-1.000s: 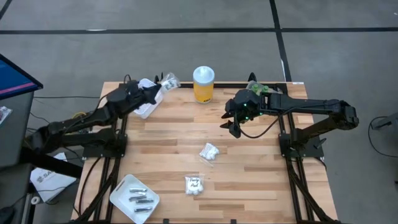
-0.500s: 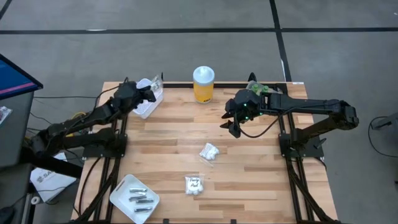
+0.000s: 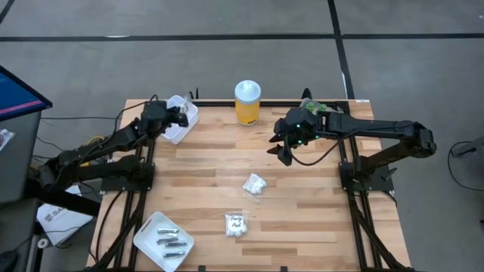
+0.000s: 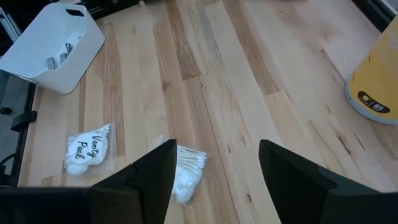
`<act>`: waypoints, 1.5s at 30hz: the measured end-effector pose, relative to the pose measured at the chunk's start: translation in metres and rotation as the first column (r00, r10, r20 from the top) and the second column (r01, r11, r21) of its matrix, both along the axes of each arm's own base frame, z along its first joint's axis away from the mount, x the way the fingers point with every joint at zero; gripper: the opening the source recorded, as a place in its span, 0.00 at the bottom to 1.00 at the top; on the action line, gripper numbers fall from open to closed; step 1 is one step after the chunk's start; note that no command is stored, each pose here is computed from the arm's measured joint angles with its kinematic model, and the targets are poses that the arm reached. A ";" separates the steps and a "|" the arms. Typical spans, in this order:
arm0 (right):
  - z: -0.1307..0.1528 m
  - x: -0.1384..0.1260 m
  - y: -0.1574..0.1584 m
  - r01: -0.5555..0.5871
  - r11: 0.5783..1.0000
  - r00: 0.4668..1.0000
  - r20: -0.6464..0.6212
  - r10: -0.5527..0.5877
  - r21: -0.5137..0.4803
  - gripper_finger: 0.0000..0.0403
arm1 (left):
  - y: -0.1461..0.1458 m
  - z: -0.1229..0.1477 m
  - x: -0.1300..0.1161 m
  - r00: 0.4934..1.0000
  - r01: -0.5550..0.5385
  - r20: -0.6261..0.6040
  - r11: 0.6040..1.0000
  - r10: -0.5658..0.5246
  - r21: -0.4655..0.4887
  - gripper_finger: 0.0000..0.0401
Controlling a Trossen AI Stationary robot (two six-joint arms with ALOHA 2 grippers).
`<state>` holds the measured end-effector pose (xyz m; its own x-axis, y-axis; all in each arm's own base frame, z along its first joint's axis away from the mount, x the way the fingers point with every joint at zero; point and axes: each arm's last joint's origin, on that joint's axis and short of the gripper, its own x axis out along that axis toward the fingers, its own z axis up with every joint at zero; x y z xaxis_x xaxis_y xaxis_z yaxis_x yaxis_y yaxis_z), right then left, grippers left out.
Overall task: Pick & Place Travel size toiletries
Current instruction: Put the white cotton pack into the white basket
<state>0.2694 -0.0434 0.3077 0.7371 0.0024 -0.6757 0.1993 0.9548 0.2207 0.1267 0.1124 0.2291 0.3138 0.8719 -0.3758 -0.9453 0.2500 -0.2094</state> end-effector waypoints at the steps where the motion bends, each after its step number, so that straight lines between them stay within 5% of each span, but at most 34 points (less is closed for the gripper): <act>1: 0.000 0.000 0.000 0.000 1.000 1.000 0.000 0.000 0.000 0.55 | 0.000 -0.001 0.000 1.000 0.004 -0.017 1.000 -0.004 0.001 0.21; 9: 0.000 0.000 0.000 0.000 1.000 1.000 0.002 0.000 0.000 0.55 | -0.001 -0.006 -0.005 0.987 -0.042 -0.157 0.999 0.044 0.013 0.49; 13: 0.000 0.000 0.000 0.000 1.000 1.000 0.002 0.000 0.000 0.55 | -0.002 -0.005 -0.004 0.994 -0.025 -0.108 1.000 0.024 -0.010 0.58; 17: 0.000 0.000 -0.002 0.006 1.000 1.000 0.003 -0.006 0.000 0.55 | -0.003 0.005 0.002 0.990 0.133 -0.039 0.990 -0.135 -0.043 0.60; 22: 0.002 0.000 -0.006 0.022 1.000 1.000 0.022 -0.022 -0.003 0.55 | -0.011 0.026 0.014 0.928 0.372 0.032 0.927 -0.371 -0.037 0.62; 29: 0.015 0.010 -0.008 -0.011 1.000 0.981 0.195 0.012 -0.009 0.55 | -0.031 0.046 0.033 0.876 0.480 0.045 0.877 -0.480 0.009 0.64; 33: 0.051 0.009 -0.008 -0.091 0.995 0.922 0.375 0.097 -0.034 0.55 | -0.040 0.046 0.046 0.869 0.495 0.015 0.869 -0.495 0.004 0.64; 41: 0.150 -0.070 -0.010 0.009 0.952 0.738 0.645 0.200 -0.306 0.55 | -0.045 0.032 0.076 0.823 0.568 0.011 0.821 -0.568 -0.064 0.64; 45: 0.162 -0.119 -0.005 0.080 0.927 0.730 0.655 0.195 -0.365 0.55 | -0.047 0.016 0.099 0.780 0.623 0.014 0.775 -0.625 -0.104 0.64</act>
<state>0.1501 -0.0482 0.4694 0.9970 -0.0692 0.0352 0.0716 0.9948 -0.0724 0.2253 0.0651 0.2453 0.7678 0.4461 -0.4599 -0.5933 0.7660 -0.2476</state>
